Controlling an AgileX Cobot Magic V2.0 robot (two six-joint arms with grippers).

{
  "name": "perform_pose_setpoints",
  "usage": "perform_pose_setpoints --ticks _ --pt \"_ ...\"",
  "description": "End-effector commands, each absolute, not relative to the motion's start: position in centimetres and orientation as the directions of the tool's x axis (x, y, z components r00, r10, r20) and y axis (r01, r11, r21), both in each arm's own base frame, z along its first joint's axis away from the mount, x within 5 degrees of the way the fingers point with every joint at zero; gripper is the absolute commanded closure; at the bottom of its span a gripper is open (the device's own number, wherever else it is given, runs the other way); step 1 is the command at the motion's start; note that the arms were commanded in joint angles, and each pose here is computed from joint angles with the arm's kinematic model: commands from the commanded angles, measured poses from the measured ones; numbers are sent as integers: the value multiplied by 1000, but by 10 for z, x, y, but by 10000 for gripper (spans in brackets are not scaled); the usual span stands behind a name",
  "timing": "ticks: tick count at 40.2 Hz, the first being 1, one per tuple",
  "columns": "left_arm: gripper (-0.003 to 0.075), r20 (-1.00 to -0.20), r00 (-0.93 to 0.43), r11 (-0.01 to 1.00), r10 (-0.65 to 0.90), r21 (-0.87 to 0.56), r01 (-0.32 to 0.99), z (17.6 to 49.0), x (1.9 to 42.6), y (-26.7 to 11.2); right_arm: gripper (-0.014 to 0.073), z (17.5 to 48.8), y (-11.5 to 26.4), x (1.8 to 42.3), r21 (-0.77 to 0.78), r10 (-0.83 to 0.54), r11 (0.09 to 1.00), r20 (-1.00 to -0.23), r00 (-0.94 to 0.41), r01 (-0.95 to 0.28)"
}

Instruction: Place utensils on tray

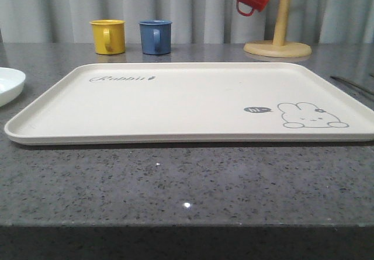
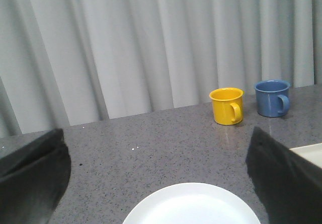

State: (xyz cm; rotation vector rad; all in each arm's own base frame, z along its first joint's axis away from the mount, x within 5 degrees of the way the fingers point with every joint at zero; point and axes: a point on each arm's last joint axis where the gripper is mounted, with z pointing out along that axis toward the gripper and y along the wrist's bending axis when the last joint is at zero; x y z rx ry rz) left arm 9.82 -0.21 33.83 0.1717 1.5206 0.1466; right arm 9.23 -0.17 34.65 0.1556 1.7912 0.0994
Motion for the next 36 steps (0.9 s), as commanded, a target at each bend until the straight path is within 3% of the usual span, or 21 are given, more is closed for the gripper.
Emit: perform_pose_setpoints --ticks 1,8,15,23,36 --pt "62 -973 167 986 162 165 6 360 97 -3 -53 363 -2 93 148 153 988 -980 -125 44" --pt "108 -989 87 992 119 121 16 374 112 -3 -53 363 -2 93 148 153 988 -980 -125 44" --pt "138 -964 -225 989 139 124 77 384 152 -9 -53 363 -2 93 148 153 988 -980 -125 44" --pt "171 -813 -510 951 281 165 261 378 200 -39 -53 363 -2 93 148 153 988 -980 -125 44" --pt "258 -447 -822 933 354 109 343 334 266 -61 -53 363 -2 93 148 153 988 -980 -125 44"
